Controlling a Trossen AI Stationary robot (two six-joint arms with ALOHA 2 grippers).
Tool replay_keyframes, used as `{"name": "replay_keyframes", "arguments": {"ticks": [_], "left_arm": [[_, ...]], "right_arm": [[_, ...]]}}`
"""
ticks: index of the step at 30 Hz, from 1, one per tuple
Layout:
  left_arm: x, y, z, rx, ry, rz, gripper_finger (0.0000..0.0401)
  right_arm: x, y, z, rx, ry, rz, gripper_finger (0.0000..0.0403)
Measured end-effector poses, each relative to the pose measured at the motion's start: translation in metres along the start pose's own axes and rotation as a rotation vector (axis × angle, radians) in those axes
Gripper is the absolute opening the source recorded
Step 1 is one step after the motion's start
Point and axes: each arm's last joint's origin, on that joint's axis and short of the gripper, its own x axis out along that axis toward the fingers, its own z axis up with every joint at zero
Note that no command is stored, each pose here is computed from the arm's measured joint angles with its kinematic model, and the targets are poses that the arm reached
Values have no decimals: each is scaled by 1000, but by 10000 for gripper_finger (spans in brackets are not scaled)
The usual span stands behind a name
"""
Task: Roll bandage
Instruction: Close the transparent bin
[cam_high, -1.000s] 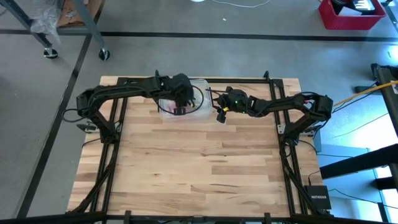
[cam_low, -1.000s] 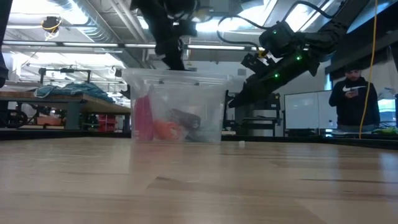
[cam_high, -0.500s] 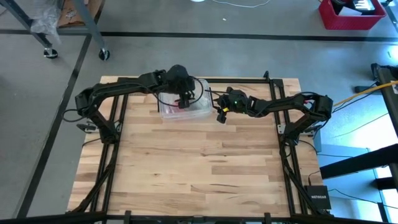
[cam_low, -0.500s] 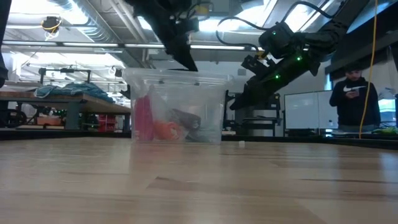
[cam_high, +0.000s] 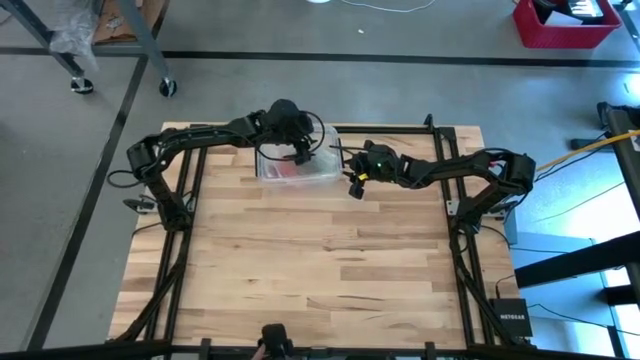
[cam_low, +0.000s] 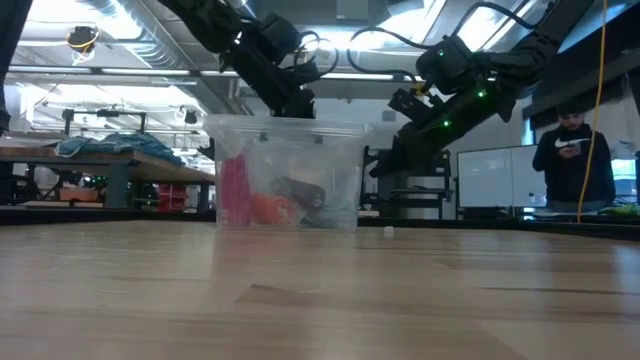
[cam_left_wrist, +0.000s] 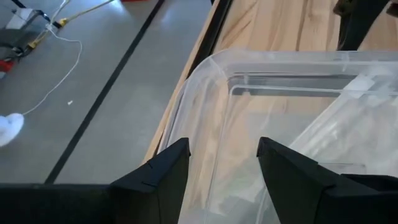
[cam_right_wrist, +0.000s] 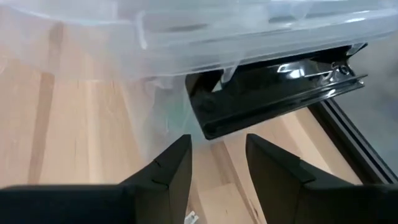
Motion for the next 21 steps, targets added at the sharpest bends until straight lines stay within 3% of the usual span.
{"name": "replay_keyframes", "arguments": {"ticks": [5,9,13,18,21], "left_arm": [[-8,0,5,-3,-33,15,186],[-22,-2,15,-18,-103,37,186],[-32,-9,24,-28,-177,2,186],[-28,-22,31,29,-269,-163,186],[-22,-27,34,45,-307,-173,186]], "right_arm": [[-12,-5,2,-54,64,-115,154],[-19,-7,9,-50,32,-136,154],[-20,-6,12,-47,-1,-90,154],[-19,-4,13,-36,-36,-1,154],[-19,-3,16,-26,-69,19,154]]}}
